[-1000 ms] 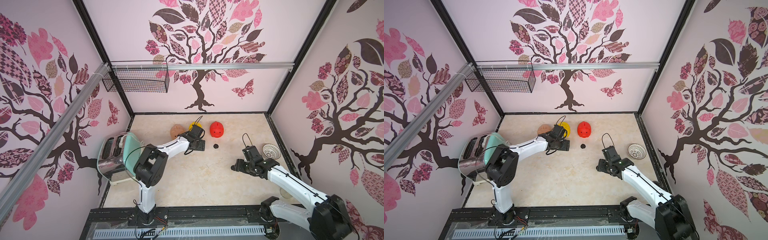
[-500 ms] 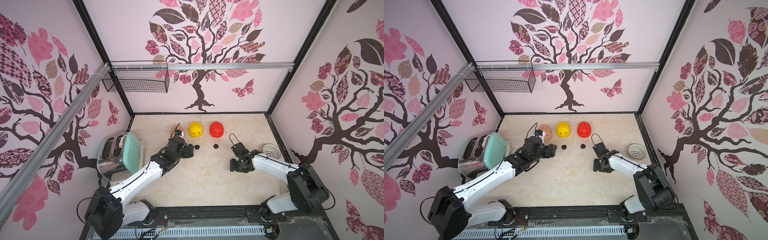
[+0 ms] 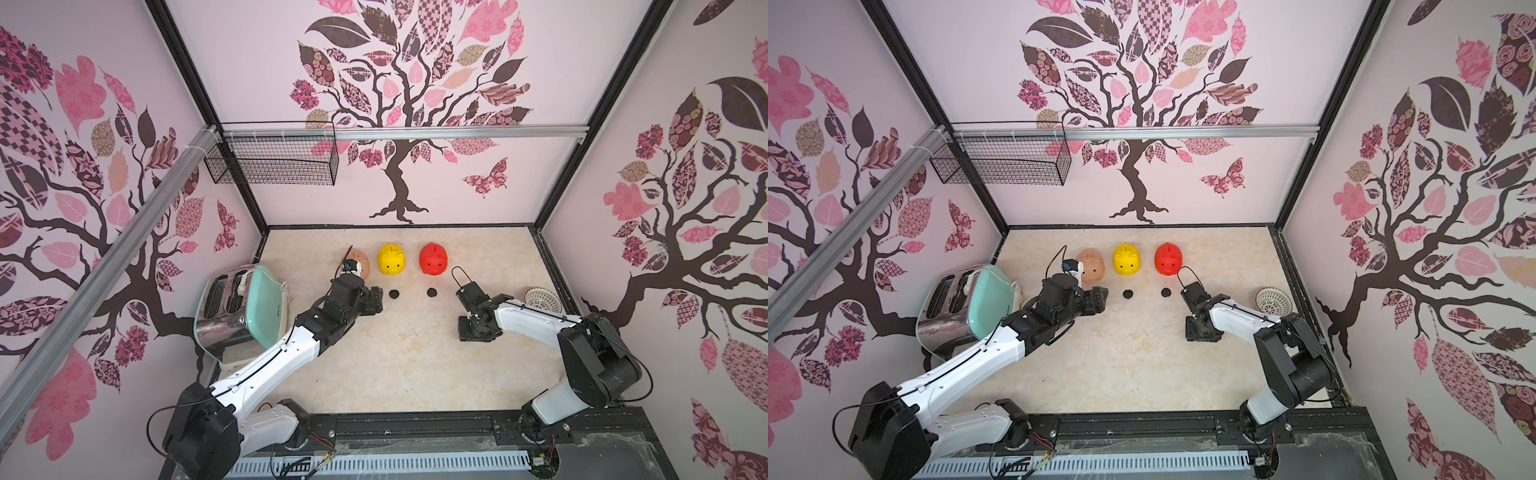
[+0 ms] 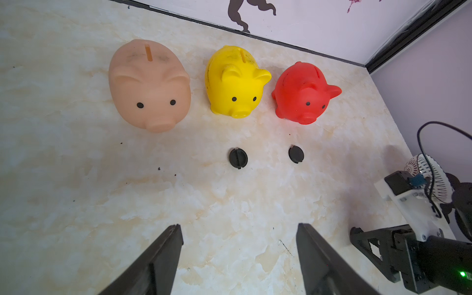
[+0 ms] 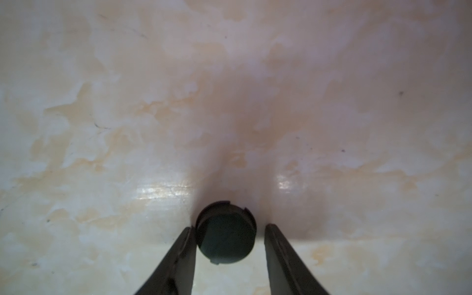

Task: Open piggy banks
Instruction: Move the lid to the center of the board.

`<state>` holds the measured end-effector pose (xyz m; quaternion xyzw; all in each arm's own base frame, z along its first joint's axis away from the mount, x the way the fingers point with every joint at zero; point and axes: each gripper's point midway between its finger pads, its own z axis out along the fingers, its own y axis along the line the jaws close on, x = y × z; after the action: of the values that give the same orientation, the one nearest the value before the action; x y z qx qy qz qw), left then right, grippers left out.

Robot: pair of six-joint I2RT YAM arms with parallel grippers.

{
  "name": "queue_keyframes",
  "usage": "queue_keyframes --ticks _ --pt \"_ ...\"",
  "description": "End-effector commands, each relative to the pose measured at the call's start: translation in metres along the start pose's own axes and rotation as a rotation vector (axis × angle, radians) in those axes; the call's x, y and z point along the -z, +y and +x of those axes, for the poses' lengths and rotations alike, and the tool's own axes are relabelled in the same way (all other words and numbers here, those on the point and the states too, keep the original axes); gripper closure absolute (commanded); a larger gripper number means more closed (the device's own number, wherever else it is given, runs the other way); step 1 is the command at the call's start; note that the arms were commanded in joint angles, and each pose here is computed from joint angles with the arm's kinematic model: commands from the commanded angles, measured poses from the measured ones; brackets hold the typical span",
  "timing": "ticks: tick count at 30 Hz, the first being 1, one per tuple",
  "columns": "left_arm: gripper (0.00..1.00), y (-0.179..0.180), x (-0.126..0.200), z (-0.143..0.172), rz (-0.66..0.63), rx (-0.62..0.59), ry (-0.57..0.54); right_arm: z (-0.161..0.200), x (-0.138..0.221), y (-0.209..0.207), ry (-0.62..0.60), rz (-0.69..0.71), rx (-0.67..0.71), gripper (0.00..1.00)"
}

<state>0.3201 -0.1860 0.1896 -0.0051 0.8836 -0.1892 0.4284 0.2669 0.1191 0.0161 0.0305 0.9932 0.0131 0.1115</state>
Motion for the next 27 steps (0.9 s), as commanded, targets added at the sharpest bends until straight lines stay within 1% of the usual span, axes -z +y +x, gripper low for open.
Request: queue_keyframes --ticks 1,3,11,12,15,18,21,24,27 --pt "0.24 0.005 0.003 -0.005 -0.013 0.015 -0.024 -0.003 -0.002 0.003 0.006 0.020 0.030 0.52" --pt "0.24 0.004 0.004 -0.006 -0.010 0.016 -0.024 -0.003 -0.004 0.003 0.011 0.033 0.037 0.53" --pt "0.24 0.005 0.007 -0.008 -0.016 0.026 -0.029 0.000 -0.006 0.005 0.021 0.059 0.062 0.62" --pt "0.24 0.007 0.009 -0.008 -0.025 0.032 -0.032 0.000 -0.005 0.006 0.019 0.058 0.064 0.64" --pt "0.25 0.018 0.023 -0.016 -0.073 0.059 -0.077 0.001 -0.003 0.016 0.004 0.042 0.085 0.65" --pt "0.24 0.038 0.049 -0.031 -0.152 0.099 -0.162 0.007 -0.002 0.042 0.000 0.016 0.136 0.65" --pt "0.23 0.057 0.081 -0.043 -0.215 0.148 -0.243 0.010 0.001 0.082 -0.023 -0.009 0.215 0.65" --pt "0.23 0.069 0.115 -0.054 -0.247 0.188 -0.324 0.014 0.000 0.128 -0.039 -0.047 0.301 0.65" --pt "0.22 0.076 0.144 -0.062 -0.251 0.216 -0.393 0.017 -0.006 0.168 -0.045 -0.062 0.380 0.65"
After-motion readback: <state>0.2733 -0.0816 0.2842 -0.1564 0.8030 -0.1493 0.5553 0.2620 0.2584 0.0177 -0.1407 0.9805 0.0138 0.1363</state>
